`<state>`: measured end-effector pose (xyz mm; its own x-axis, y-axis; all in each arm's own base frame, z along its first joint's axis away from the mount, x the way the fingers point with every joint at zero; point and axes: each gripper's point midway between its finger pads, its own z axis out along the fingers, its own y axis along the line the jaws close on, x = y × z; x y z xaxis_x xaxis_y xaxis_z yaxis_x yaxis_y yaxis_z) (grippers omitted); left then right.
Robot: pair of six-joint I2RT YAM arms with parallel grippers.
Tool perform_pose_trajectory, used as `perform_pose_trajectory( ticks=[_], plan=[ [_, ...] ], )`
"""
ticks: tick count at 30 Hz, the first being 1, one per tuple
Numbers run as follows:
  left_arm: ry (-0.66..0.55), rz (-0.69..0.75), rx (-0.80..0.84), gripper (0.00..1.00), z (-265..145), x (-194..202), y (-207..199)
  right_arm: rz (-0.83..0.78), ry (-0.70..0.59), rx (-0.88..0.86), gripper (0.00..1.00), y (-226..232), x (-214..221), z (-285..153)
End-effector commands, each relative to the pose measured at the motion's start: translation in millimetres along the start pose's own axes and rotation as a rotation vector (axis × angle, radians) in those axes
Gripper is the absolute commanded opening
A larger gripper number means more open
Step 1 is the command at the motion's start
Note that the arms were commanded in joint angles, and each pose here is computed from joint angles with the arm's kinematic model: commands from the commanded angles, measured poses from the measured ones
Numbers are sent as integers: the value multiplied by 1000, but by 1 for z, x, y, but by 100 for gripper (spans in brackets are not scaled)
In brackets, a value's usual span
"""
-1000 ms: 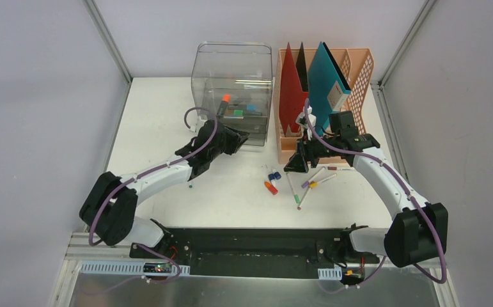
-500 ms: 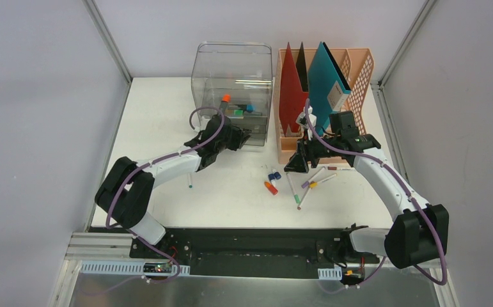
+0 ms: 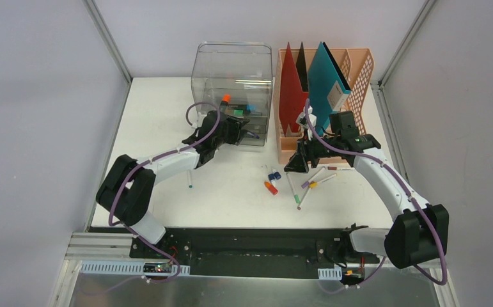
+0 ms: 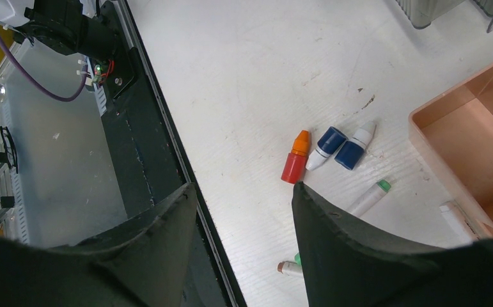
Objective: Organize the desk
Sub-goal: Place the stationery in the drawer.
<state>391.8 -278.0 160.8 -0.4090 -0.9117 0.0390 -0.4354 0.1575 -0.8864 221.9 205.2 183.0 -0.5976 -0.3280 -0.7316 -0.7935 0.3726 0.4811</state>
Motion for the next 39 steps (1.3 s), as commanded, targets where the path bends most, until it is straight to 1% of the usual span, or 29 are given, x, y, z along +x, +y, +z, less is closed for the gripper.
perform_pose_trajectory(
  ticks=[1,5,7,11,13,15,17,19,23,25,27,33,36,39],
  plan=[
    [28,5,121,46,-12,4,-36,-77,-42,6,59,3,-16,-7],
    [51,48,176,49,-26,7,-45,-79,-38,7,59,3,-15,-7],
    [70,101,229,50,-35,11,-51,-84,-36,11,59,3,-15,-7],
    [141,228,418,53,-55,24,-54,-98,-29,21,59,2,-14,-9],
    [151,313,547,57,-70,29,-57,-107,-23,27,59,1,-13,-9],
    [161,385,635,61,-82,33,-51,-113,-18,32,59,1,-12,-10],
    [183,460,702,65,-93,39,-45,-123,-13,40,59,0,-11,-11],
    [236,528,738,68,-101,49,-37,-133,-9,53,59,-1,-11,-13],
    [389,644,734,76,-108,72,-18,-148,-1,72,59,-4,-9,-15],
    [460,674,715,78,-111,81,-8,-154,0,84,59,-5,-9,-17],
    [498,680,690,79,-111,84,4,-161,2,97,59,-7,-9,-18],
    [552,713,626,79,-115,98,33,-175,6,133,59,-12,-8,-23],
    [558,787,531,80,-114,111,53,-178,8,145,59,-14,-7,-24],
    [546,898,410,80,-114,124,74,-185,10,162,59,-17,-6,-27]
  ],
)
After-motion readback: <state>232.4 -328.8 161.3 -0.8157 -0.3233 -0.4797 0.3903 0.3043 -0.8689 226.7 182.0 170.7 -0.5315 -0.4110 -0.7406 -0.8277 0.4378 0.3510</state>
